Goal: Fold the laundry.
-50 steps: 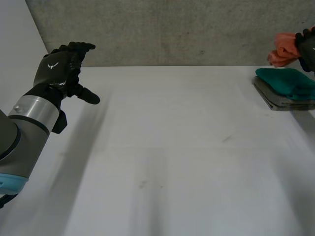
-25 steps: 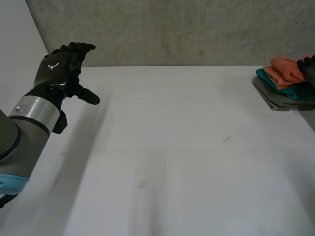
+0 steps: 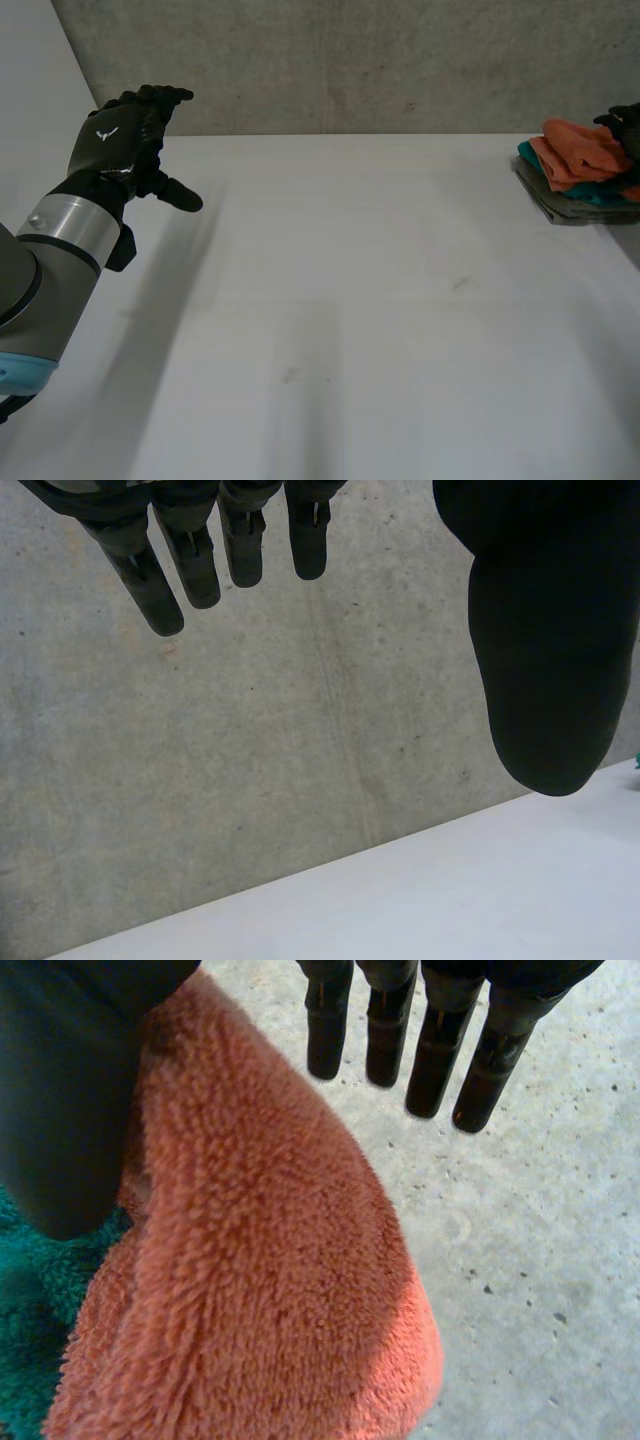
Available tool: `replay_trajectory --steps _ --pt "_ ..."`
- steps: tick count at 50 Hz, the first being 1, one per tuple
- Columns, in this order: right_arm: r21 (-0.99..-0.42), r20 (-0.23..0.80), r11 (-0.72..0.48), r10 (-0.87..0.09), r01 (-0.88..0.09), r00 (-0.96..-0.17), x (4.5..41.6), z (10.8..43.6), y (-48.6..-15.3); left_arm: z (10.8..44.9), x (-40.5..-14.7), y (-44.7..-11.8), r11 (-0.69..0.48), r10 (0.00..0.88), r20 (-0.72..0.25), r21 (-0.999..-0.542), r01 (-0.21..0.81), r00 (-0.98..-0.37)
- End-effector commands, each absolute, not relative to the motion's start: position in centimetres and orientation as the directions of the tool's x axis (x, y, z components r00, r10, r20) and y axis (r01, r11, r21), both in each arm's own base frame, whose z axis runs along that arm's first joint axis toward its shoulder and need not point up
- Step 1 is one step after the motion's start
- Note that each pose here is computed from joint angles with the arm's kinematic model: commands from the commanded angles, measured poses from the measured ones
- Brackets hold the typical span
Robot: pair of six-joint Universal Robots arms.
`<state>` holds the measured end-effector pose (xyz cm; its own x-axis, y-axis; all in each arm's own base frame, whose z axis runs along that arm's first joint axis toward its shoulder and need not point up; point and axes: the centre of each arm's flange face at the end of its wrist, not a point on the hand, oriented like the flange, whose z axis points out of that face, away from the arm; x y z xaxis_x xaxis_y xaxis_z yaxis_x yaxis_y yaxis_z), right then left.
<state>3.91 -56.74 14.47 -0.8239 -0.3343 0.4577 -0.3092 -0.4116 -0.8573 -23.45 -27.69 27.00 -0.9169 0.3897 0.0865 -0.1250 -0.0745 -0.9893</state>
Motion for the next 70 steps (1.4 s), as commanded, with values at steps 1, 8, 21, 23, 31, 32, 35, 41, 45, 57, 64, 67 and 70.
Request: replay_trajectory --steps 1,8,21,23,31,32,35,41,45,57,64,67,70 --pt "-0.895 0.408 -0.33 -0.335 -0.3 -0.85 3.4 15.6 -56.1 27.0 -23.4 -27.7 -0.075 0.39 0.086 -0.989 -0.125 -0.917" --pt "-0.916 0.38 -0.266 -0.33 -0.301 -0.864 2.7 15.9 -55.6 27.1 -23.5 -27.6 -0.076 0.391 0.086 -0.989 -0.126 -0.916" --pt "-0.776 0.615 -0.272 -0.125 -0.57 -0.778 1.1 13.8 -56.5 27.1 -23.5 -27.6 -0.076 0.391 0.086 -0.989 -0.126 -0.916" --pt "-0.761 0.629 -0.288 -0.107 -0.581 -0.77 0.9 13.7 -56.8 27.1 -23.5 -27.6 -0.076 0.391 0.086 -0.989 -0.126 -0.916" --pt "-0.737 0.646 -0.325 -0.079 -0.593 -0.76 1.0 13.4 -57.3 27.1 -23.5 -27.6 -0.078 0.391 0.086 -0.989 -0.126 -0.916" --pt "-0.735 0.647 -0.329 -0.077 -0.593 -0.759 1.0 13.4 -57.3 27.1 -23.5 -27.6 -0.078 0.391 0.086 -0.989 -0.126 -0.916" --pt "-0.728 0.65 -0.338 -0.065 -0.596 -0.757 1.1 13.5 -57.4 27.1 -23.5 -27.6 -0.078 0.391 0.086 -0.989 -0.126 -0.916" --pt "-0.715 0.656 -0.353 -0.041 -0.603 -0.754 1.2 13.8 -57.6 27.1 -23.5 -27.6 -0.078 0.391 0.086 -0.989 -0.126 -0.916" --pt "-0.715 0.658 -0.35 -0.042 -0.606 -0.752 1.2 13.4 -57.6 27.1 -23.5 -27.6 -0.078 0.391 0.086 -0.989 -0.126 -0.916" --pt "-0.756 0.635 -0.286 -0.104 -0.588 -0.766 1.9 12.1 -56.9 27.1 -23.5 -27.6 -0.076 0.391 0.086 -0.989 -0.126 -0.916" --pt "-0.775 0.621 -0.22 -0.085 -0.593 -0.78 1.3 16.9 -55.5 27.4 -23.3 -27.6 -0.083 0.388 0.089 -0.988 -0.13 -0.917" --pt "-0.754 0.644 -0.194 -0.029 -0.628 -0.764 0.2 18.3 -55.3 27.4 -23.3 -27.6 -0.082 0.388 0.093 -0.987 -0.135 -0.917" --pt "-0.701 0.693 -0.154 0.079 -0.696 -0.716 -0.8 20.1 -55.2 27.5 -23.3 -27.5 -0.085 0.389 0.094 -0.987 -0.137 -0.916"
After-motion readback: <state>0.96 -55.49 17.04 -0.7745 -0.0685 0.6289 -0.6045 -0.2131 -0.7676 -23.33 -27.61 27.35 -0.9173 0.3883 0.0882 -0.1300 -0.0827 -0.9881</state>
